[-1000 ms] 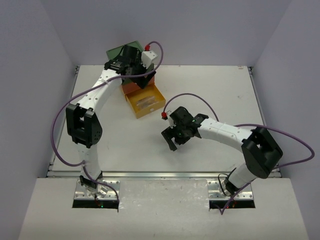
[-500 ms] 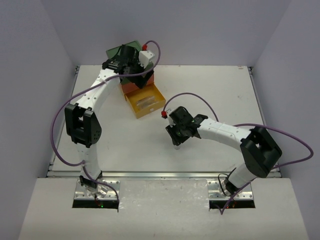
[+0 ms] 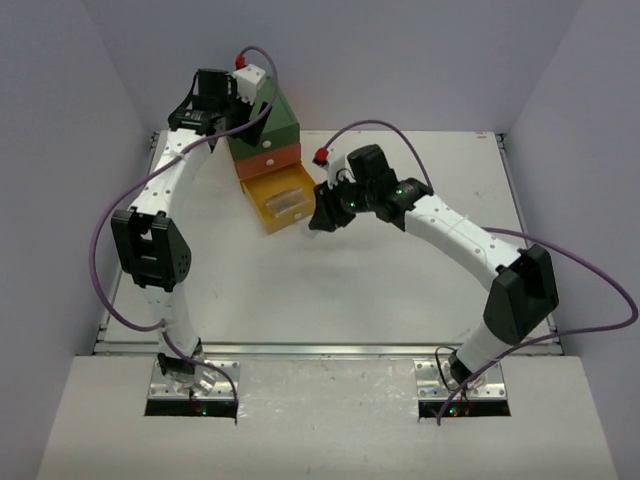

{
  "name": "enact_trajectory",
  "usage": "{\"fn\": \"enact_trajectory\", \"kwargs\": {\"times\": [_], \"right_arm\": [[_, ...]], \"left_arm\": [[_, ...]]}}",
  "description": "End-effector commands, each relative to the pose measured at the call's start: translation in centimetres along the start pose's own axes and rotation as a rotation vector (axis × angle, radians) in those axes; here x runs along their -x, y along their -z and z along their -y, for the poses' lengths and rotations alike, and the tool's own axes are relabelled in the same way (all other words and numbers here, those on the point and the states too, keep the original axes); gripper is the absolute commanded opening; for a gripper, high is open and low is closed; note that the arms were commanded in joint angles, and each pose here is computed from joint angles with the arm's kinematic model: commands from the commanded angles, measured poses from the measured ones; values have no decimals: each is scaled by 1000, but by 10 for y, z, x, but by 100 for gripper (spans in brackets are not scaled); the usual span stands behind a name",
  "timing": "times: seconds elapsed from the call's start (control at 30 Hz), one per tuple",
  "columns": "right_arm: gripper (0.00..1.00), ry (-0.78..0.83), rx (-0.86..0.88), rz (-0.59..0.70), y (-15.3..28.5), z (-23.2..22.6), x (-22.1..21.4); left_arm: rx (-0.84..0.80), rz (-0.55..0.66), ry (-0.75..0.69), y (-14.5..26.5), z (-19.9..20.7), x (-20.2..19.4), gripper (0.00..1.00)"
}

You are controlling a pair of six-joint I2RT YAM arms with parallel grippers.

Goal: Organize the makeup

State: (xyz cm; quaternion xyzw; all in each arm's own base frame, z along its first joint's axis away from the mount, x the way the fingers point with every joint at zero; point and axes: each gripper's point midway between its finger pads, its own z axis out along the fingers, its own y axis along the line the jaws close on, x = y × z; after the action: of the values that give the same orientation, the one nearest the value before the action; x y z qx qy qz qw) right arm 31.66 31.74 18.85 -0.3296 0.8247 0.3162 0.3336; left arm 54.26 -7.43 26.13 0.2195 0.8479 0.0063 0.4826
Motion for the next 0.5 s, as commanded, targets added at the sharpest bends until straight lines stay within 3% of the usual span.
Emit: {"fn": "enact_trajectory", "kwargs": {"times": [0.0, 0.13, 0.27, 0.47], "right_arm": [[0, -26, 117, 174, -24, 13, 74], [0, -99, 154, 206, -67, 28, 97], [0, -136, 125, 295, -107, 53, 127], [0, -156, 81, 349, -145, 80, 130]], "left_arm": [[-93, 240, 41, 43, 16, 72, 94], [-51, 270, 63, 44, 7, 80, 94], [106, 281, 116, 37, -29, 80, 96], [242, 269, 148, 11, -55, 72, 96]]}}
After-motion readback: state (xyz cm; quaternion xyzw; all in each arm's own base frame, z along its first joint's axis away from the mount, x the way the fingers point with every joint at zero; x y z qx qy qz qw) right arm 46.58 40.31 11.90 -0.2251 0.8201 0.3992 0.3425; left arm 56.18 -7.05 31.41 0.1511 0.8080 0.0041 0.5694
